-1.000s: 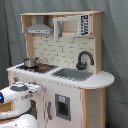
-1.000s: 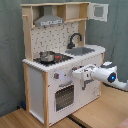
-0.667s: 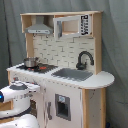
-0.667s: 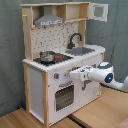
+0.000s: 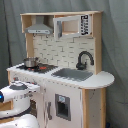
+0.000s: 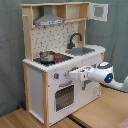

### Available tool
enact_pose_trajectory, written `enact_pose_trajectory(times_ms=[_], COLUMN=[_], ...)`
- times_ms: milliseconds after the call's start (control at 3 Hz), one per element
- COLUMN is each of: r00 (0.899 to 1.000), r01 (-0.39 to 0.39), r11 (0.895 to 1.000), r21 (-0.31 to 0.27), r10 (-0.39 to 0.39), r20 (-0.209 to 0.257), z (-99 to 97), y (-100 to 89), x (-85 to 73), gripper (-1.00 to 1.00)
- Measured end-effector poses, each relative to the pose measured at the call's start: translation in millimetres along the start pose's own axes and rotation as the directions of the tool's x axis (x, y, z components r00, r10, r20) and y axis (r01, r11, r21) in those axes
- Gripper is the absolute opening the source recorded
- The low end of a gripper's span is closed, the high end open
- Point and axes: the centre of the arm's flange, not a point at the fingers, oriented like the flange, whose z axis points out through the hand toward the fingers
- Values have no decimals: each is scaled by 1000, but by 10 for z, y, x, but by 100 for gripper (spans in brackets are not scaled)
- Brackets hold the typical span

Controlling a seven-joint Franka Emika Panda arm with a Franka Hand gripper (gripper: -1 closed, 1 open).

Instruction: Play with the kitchen

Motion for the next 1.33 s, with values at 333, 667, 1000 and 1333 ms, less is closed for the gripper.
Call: enact_pose_trajectory(times_ms=[333, 667, 1000, 1333], r00=[994, 973, 943, 900], r01=[-112, -229, -332, -436], r11=[994, 973, 943, 900], r21=[16, 16, 15, 12], r10=[112, 228, 332, 436], r20=[17, 17, 17, 18], z=[11, 11, 11, 9], y=[-69, -66, -64, -62], x=[-66, -67, -67, -66], gripper=[-100, -100, -100, -100])
